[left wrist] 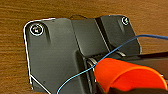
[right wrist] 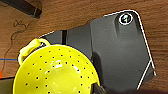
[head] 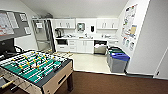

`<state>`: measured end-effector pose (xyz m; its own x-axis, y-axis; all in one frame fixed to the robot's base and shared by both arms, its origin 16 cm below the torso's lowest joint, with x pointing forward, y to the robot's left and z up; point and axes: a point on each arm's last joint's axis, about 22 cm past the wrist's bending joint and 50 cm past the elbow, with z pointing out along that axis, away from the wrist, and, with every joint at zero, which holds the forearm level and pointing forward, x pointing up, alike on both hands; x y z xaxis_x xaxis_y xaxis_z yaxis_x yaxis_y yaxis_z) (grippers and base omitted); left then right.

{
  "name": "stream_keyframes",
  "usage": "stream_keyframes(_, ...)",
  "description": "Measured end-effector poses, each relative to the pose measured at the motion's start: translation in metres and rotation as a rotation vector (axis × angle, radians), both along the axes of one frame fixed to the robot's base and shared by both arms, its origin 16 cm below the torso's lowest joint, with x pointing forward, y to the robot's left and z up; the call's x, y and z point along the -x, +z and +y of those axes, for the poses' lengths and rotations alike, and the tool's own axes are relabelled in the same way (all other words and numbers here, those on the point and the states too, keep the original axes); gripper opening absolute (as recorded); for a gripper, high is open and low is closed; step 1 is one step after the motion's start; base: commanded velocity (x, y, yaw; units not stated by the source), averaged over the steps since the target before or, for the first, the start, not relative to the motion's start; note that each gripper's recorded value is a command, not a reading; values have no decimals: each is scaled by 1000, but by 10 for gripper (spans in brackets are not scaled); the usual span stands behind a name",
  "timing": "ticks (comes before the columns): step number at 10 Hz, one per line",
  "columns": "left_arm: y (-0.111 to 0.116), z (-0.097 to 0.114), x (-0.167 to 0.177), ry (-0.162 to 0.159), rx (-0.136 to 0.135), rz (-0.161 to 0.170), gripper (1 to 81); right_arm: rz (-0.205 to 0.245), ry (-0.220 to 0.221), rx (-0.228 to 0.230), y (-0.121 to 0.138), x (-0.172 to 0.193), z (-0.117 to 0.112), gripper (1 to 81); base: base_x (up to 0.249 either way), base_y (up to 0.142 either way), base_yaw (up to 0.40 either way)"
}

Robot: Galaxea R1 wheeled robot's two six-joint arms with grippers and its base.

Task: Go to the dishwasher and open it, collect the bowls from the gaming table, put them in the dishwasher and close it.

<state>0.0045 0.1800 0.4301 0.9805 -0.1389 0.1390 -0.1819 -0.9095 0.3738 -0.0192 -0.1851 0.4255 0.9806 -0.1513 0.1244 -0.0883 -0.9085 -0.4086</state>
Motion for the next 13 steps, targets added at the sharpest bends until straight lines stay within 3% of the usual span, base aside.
stream_keyframes(5,0,0,0,0,0,1,10,0,0,0,0,0,0,10,132,0,0)
stream_keyframes(13,0,-4,1,-1,5,3,10,-2,0,1,0,-2,-1,10,132,-64,0)
